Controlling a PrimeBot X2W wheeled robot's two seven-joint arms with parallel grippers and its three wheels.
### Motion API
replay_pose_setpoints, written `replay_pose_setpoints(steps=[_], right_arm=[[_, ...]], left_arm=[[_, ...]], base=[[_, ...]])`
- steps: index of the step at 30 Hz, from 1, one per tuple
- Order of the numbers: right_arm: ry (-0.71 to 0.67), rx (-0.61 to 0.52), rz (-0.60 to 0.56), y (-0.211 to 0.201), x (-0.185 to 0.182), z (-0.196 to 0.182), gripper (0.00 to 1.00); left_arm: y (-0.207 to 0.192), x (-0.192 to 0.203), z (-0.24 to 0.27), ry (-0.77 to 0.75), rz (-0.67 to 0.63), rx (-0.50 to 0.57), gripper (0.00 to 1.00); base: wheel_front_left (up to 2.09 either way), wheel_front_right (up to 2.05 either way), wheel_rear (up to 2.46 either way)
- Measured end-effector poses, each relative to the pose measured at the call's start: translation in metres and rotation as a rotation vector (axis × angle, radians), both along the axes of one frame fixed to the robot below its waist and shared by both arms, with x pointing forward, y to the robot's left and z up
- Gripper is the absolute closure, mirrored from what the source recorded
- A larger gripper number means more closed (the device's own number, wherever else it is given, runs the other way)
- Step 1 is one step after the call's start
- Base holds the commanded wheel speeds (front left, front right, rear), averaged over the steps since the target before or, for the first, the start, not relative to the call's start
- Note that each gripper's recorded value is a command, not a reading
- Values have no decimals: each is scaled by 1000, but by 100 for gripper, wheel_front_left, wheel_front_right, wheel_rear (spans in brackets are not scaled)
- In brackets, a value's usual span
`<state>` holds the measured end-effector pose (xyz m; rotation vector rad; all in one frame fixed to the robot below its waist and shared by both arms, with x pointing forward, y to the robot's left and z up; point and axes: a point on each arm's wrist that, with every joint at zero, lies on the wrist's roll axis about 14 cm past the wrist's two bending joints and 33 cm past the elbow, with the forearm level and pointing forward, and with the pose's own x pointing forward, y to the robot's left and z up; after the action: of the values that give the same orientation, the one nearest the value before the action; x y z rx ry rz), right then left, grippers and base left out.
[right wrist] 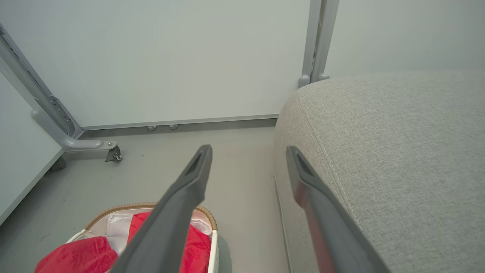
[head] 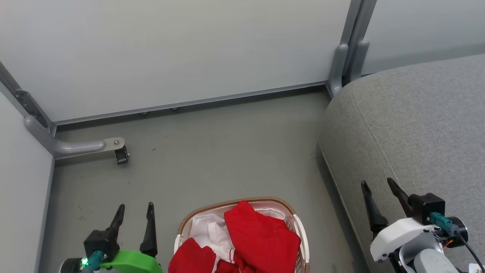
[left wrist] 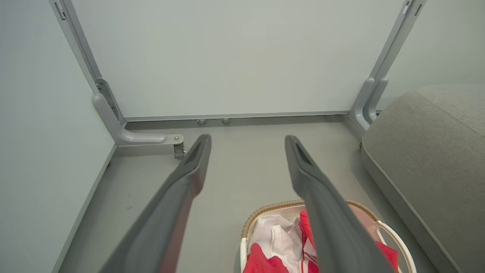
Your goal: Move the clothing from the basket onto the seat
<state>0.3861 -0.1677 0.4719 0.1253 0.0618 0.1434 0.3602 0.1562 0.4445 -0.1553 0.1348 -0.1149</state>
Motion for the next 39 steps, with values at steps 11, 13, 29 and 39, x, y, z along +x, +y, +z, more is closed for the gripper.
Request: replay_pose_setpoints(steps=[11, 13, 29, 39], right_arm=[[-61, -57, 53, 10, 40, 10, 0], [-73, -65, 66, 13, 51, 11, 0], [48, -75, 87, 13, 91, -55, 0], [194, -78, 108, 12, 88, -115, 0]], left_arm=[[-64, 22, -50, 135, -220, 49, 0], [-75, 29, -63, 172, -259, 61, 0], [-119, 0, -209, 597, -597, 234, 0], [-108, -25, -271, 797, -755, 448, 0]], base=[[0, 0, 0], [0, 0, 0], [0, 0, 0], [0, 0, 0]])
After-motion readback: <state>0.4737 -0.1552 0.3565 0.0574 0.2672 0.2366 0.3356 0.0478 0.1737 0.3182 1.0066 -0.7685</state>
